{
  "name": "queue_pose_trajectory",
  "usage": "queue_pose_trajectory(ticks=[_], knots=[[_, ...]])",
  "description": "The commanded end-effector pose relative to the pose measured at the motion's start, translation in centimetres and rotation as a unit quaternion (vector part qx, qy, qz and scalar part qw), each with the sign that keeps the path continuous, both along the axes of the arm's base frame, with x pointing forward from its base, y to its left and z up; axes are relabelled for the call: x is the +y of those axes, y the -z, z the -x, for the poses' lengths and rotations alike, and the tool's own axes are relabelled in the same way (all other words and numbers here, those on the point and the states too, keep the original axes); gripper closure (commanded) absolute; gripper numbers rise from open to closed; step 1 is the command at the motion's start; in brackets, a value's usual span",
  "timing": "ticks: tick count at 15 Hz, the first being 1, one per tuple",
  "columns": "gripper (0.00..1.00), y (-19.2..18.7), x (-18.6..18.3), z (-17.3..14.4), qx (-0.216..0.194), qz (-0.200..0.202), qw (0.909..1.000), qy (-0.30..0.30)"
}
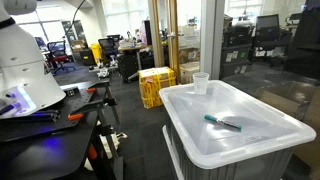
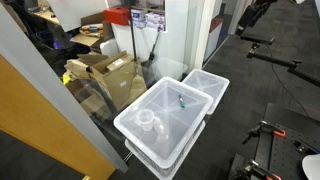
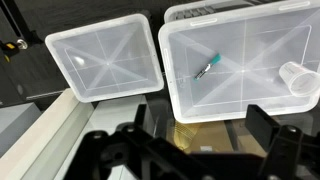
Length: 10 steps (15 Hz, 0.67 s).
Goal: Put the marker in the cup
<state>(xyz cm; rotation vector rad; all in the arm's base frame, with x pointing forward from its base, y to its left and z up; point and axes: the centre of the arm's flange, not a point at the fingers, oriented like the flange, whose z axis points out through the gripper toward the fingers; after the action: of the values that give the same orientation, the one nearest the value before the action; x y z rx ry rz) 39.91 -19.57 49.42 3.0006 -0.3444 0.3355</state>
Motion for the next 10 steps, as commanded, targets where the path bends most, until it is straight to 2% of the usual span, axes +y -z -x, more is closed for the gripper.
queue_pose_trajectory(ticks=[1, 8, 10], knots=[[0.0, -0.01, 0.0, 0.0, 0.0, 0.0, 1.0, 0.0], [0.0, 0.11, 0.11, -0.09, 0.001, 0.001, 1.0, -0.002], [0.0, 0.52, 0.11, -0.38, -0.015, 0.005, 0.9999, 0.001]])
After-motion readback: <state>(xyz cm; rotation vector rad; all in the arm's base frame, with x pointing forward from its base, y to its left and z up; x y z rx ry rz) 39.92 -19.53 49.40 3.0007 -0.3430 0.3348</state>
